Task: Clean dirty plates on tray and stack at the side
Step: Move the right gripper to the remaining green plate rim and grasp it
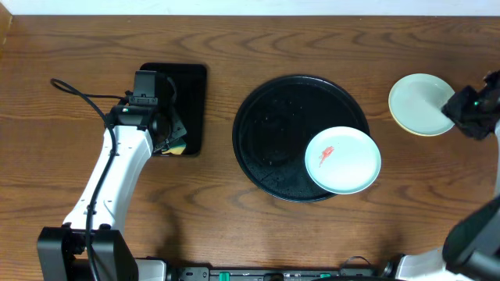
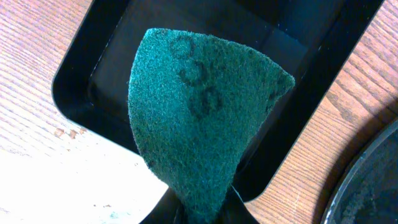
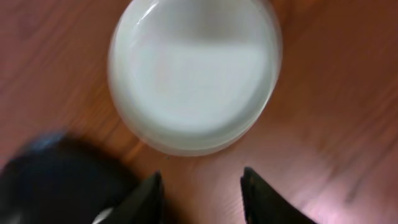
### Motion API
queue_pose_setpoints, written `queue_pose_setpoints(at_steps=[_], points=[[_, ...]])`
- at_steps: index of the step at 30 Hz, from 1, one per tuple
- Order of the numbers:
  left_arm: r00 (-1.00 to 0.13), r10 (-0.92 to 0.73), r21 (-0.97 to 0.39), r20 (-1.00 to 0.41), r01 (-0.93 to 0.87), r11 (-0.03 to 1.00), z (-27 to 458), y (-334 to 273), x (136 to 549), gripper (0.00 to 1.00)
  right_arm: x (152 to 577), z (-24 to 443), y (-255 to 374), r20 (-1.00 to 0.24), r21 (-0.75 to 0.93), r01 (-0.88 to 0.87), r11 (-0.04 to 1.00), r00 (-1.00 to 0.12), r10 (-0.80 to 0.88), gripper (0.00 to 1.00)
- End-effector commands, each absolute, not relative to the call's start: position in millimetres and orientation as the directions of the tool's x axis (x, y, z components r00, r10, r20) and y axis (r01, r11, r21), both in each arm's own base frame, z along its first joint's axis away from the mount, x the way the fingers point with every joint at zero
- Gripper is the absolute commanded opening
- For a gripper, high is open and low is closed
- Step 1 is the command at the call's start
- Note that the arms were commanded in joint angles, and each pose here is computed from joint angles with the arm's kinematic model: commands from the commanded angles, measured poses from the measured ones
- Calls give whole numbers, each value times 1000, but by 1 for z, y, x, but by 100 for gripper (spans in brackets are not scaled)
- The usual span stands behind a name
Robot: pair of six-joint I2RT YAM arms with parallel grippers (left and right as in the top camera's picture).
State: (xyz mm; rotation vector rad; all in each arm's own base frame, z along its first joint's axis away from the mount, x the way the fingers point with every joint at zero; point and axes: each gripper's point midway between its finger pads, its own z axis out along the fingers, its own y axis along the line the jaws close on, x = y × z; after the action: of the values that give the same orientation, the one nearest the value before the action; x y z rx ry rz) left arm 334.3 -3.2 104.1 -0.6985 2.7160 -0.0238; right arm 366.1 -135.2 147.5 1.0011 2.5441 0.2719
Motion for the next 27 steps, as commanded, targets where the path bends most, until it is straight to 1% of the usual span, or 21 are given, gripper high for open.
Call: queue_pose_setpoints(at_steps=[1,2,5,7,9,10,13,19,20,21,23,27], points=[[-818,-482,-101,-315,-476,873,105,-2,334,8,357,175,-93,-217,444,538,716,-711,669,43],[-818,-482,-101,-315,-476,873,105,-2,334,8,346,173,-84,-173,430,550,716,-728,664,45],[-818,-482,-101,-315,-476,873,105,-2,334,8,320,160,-59,-52,386,573,724,-769,637,45],[-817,-483,-101,-315,-477,873,105,-2,334,8,302,145,-42,26,336,574,747,-798,602,44],[-817,-483,-101,-315,-477,873,105,-2,334,8,286,130,-33,70,269,567,778,-817,572,42],[-817,-483,-102,-315,-476,873,105,-2,334,8,279,122,-30,84,233,559,796,-827,556,42],[-821,-483,-119,-305,-471,874,104,-6,334,8,264,100,-21,124,158,560,813,-828,546,49],[-819,-483,-130,-309,-467,875,105,-7,336,8,241,62,-2,184,125,547,828,-833,523,54],[-819,-483,-131,-310,-467,875,105,-7,336,8,238,57,-1,190,122,551,826,-829,526,57],[-819,-483,-131,-310,-467,875,105,-7,336,8,235,53,1,195,117,554,824,-826,528,64],[-819,-483,-131,-310,-467,875,105,-7,337,8,231,43,4,198,115,553,825,-827,526,71],[-817,-483,-133,-314,-466,875,106,-8,338,8,223,27,13,204,110,548,830,-829,520,72]])
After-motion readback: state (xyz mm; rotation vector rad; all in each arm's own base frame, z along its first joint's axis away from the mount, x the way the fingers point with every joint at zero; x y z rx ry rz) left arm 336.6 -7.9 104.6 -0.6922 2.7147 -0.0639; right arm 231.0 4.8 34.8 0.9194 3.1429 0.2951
